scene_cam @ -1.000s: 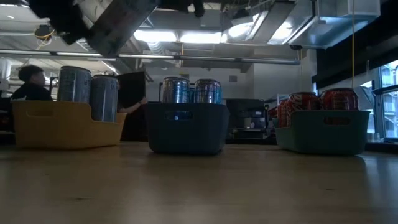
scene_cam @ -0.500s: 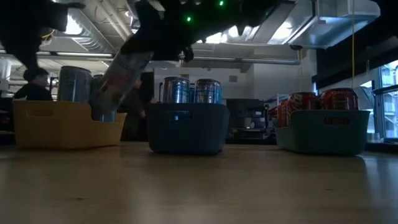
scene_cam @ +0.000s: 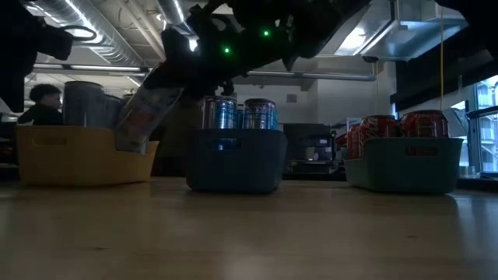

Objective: Sort soda cans
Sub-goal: Put the white pink soda can into yellow bin

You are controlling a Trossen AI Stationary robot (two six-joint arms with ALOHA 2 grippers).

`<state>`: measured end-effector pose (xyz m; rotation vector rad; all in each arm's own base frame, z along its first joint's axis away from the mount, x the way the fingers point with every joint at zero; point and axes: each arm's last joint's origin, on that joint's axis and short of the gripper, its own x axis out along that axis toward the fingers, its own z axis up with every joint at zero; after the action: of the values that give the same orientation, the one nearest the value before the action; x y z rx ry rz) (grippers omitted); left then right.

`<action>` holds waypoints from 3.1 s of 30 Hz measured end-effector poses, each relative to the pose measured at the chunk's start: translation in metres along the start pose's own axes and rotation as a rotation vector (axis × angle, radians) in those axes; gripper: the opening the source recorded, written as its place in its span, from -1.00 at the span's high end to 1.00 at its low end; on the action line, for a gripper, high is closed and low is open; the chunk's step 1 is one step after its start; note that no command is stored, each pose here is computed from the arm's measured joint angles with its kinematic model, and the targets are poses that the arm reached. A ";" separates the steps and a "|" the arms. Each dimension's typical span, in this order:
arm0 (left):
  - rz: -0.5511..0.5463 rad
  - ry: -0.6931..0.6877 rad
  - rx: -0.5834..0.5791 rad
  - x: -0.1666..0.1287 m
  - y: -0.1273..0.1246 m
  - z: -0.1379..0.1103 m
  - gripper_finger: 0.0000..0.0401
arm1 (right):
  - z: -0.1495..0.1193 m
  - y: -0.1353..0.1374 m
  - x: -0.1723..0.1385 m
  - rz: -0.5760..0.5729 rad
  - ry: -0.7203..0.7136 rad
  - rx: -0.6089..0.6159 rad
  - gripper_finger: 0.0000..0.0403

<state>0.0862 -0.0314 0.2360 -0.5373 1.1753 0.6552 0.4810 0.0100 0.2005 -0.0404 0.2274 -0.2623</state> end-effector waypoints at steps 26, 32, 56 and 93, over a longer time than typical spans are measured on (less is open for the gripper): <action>-0.001 -0.047 0.071 0.000 -0.001 0.002 0.98 | -0.013 0.007 0.020 0.027 -0.005 0.026 -0.19; 0.021 -0.101 0.072 0.000 -0.001 0.003 0.98 | -0.012 0.007 0.020 0.007 -0.012 0.032 -0.19; -0.038 -0.215 0.124 -0.004 -0.006 0.009 0.98 | -0.010 0.009 0.028 -0.018 0.012 0.036 -0.20; -0.058 -0.414 0.290 -0.005 -0.018 0.022 0.98 | 0.088 0.016 0.021 0.090 0.150 -0.045 -0.21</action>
<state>0.1125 -0.0296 0.2486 -0.1763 0.8400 0.5046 0.5247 0.0207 0.2807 -0.0552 0.3834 -0.1702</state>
